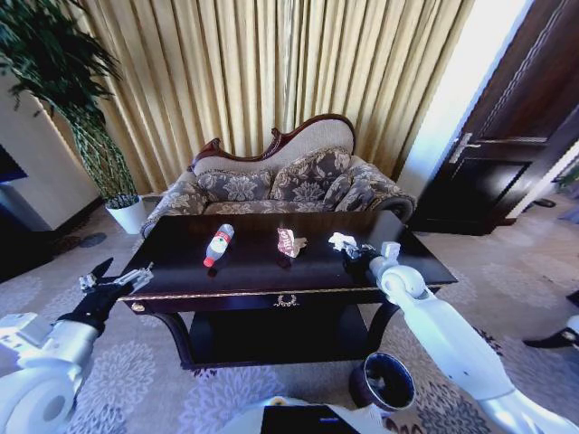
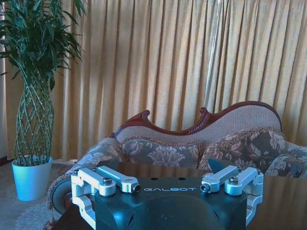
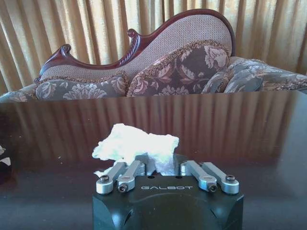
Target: Move to the front of the table and place the trash on the table into the trash bin.
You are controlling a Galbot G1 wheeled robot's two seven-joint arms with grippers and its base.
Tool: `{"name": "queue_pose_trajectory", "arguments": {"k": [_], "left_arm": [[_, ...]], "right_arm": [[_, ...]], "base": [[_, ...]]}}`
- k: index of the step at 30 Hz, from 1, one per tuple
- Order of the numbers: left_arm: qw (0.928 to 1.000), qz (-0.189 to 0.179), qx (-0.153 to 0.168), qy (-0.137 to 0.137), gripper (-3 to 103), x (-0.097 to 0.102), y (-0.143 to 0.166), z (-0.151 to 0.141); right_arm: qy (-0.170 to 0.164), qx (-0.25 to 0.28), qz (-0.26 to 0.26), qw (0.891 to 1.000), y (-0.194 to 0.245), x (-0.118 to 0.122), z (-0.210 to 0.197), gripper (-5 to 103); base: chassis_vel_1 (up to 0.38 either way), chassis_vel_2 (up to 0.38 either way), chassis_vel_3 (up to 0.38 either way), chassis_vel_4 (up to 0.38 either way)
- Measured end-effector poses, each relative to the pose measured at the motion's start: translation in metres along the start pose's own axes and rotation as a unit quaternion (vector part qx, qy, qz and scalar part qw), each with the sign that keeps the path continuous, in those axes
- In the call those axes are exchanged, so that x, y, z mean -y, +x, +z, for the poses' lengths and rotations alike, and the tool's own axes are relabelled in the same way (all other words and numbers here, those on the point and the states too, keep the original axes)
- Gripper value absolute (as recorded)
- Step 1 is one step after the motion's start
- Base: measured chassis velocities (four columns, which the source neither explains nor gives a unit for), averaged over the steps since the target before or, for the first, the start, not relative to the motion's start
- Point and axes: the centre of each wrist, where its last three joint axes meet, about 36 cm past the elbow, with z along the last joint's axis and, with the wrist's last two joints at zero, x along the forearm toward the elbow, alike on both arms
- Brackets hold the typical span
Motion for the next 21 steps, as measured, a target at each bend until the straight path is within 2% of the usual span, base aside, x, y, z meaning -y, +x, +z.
{"name": "queue_pose_trajectory", "arguments": {"k": [1,3,4,5,7,8,9,15,21], "left_arm": [[1.0,0.0,0.0,0.0,100,0.0,0.0,0.0],[1.0,0.0,0.0,0.0,100,0.0,0.0,0.0],[1.0,0.0,0.0,0.001,100,0.0,0.0,0.0],[1.0,0.0,0.001,0.001,100,0.0,0.0,0.0],[1.0,0.001,0.001,0.001,100,0.0,0.0,0.0],[1.0,0.0,0.001,0.001,100,0.0,0.0,0.0],[1.0,0.0,0.001,0.0,100,0.0,0.0,0.0],[1.0,-0.001,0.001,-0.002,100,-0.001,0.0,-0.001],[1.0,-0.001,0.003,0.0,100,0.0,0.0,-0.001]], "right_arm": [[0.0,0.0,0.0,1.0,0.0,0.0,0.0,29],[0.001,0.0,0.002,1.0,0.001,0.002,0.0,18],[0.001,0.001,0.003,1.0,0.002,0.002,0.0,18],[0.001,0.002,0.003,1.0,0.002,0.003,0.0,13],[0.001,0.002,0.003,1.0,0.003,0.003,0.0,13],[0.001,0.003,0.003,1.0,0.004,0.002,-0.001,3],[0.001,0.005,0.002,1.0,0.005,0.002,-0.001,1],[0.001,0.011,0.0,1.0,0.013,0.0,-0.001,0],[-0.018,0.05,-0.004,0.999,0.043,0.0,-0.003,0]], "base": [[0.0,0.0,0.0,0.0],[0.0,0.0,0.0,0.0],[0.0,0.0,0.0,0.0],[0.0,0.0,0.0,0.0],[0.0,0.0,0.0,0.0],[0.0,0.0,0.0,0.0],[0.0,0.0,0.0,0.0],[0.0,0.0,0.0,0.0],[0.0,0.0,0.0,0.0]]}}
